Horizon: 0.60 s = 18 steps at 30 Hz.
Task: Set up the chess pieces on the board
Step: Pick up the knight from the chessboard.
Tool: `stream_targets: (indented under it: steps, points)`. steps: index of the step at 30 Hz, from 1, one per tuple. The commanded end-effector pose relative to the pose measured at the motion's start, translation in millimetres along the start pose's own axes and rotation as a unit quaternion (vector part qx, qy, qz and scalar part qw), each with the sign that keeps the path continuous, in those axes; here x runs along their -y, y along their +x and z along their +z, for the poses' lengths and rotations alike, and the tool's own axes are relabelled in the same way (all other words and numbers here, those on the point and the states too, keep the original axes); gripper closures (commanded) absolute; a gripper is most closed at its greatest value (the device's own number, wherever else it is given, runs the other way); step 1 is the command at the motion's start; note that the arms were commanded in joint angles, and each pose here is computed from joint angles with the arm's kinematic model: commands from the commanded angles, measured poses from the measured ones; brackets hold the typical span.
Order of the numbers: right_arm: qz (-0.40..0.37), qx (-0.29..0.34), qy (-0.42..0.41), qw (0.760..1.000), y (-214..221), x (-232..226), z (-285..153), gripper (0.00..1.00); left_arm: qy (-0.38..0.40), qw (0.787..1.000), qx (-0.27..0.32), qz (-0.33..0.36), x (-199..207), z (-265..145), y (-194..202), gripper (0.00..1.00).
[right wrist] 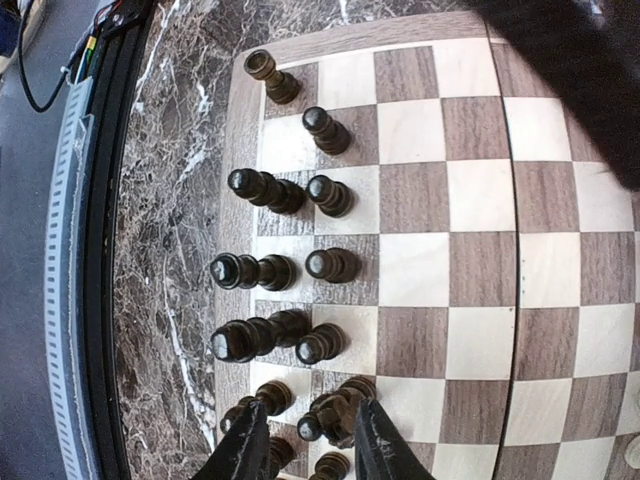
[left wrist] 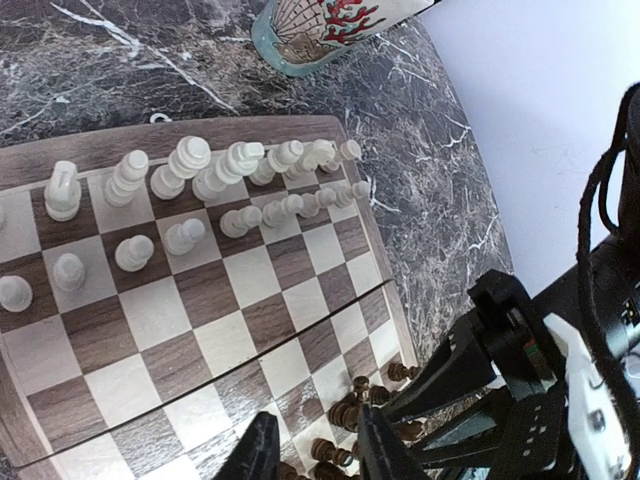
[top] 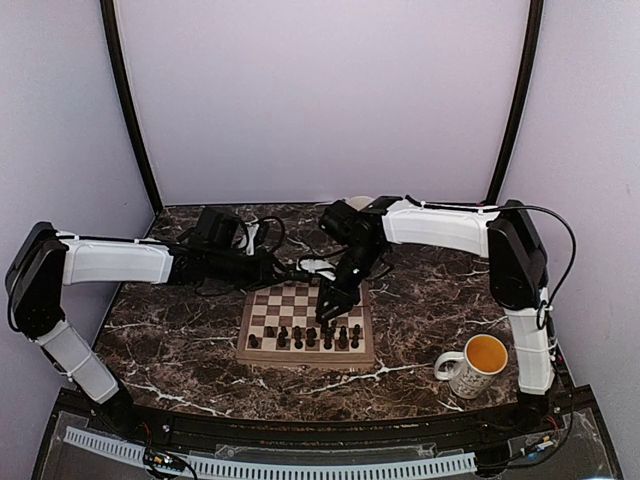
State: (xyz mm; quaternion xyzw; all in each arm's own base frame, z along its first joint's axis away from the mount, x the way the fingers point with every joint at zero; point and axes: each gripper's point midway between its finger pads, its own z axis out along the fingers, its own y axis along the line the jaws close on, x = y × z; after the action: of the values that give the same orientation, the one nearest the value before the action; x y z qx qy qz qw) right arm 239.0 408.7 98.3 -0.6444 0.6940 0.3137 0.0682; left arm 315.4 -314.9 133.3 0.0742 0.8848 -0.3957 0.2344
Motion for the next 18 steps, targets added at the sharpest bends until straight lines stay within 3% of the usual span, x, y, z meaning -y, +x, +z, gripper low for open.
stream_targets:
  steps: [1, 18]
  points:
    - [-0.018, -0.027, 0.03, 0.999, 5.1, 5.4, 8.6, 0.7, -0.025, 1.0, 0.017, 0.006, -10.0, -14.7, -1.7, 0.71]
    - [-0.011, -0.061, 0.046, 0.997, 16.7, 13.3, 23.0, 0.75, -0.025, 1.0, 0.017, 0.002, -14.7, -16.7, 3.9, 0.71]
